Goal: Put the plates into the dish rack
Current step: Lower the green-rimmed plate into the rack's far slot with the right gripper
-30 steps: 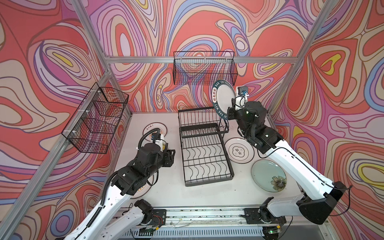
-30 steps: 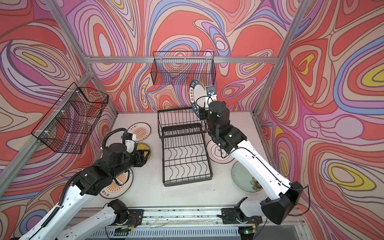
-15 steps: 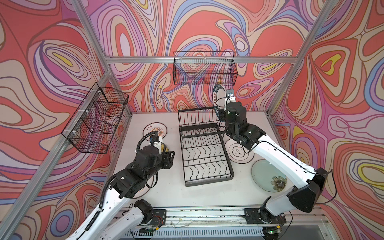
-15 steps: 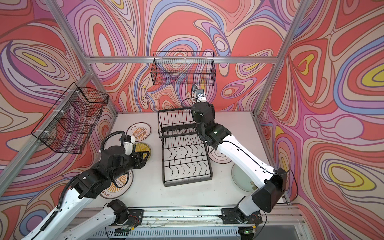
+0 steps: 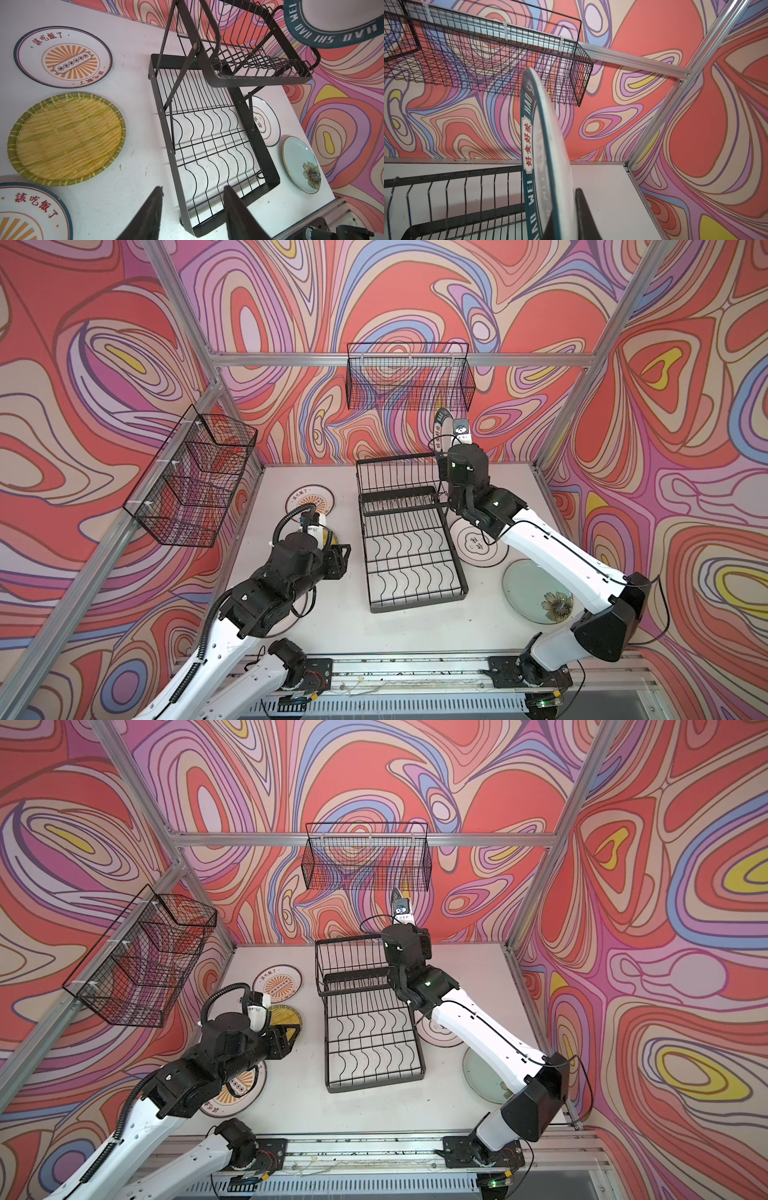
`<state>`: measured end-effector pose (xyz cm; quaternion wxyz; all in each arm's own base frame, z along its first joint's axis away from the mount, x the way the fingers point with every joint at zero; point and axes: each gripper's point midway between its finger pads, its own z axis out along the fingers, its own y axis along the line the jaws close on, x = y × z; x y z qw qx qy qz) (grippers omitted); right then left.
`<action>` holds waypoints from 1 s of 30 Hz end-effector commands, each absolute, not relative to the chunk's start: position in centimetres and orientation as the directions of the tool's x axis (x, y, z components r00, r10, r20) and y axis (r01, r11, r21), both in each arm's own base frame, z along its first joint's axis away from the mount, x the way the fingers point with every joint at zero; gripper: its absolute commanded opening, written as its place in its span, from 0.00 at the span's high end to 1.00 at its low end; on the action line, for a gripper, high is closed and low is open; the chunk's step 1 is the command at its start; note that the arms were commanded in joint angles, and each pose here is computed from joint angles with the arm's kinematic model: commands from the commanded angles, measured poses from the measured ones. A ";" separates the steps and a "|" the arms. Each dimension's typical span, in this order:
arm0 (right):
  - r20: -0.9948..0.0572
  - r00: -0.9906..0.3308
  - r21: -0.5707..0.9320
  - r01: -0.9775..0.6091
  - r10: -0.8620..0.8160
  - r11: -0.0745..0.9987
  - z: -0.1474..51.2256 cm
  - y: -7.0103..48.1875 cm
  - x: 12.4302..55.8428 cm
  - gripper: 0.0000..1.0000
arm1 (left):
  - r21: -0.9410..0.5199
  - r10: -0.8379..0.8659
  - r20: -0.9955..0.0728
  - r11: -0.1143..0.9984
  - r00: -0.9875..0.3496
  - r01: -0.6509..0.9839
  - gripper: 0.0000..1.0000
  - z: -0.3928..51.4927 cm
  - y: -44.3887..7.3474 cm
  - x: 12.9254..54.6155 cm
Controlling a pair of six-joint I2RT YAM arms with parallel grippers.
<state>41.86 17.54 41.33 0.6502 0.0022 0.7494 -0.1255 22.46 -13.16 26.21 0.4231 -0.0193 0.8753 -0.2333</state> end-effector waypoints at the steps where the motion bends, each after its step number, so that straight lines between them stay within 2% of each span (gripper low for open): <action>1: -0.985 -0.124 -0.142 0.192 -0.120 0.971 42.1 17.8 42.0 1.00 | -0.444 -0.240 -0.718 0.881 -0.653 0.165 0.49 25.8 -13.5 22.2; 30: -0.967 -0.216 -0.185 0.241 -0.134 0.953 37.2 17.5 41.8 1.00 | -0.458 -0.260 -0.686 0.880 -0.680 0.125 0.49 24.5 -12.9 21.3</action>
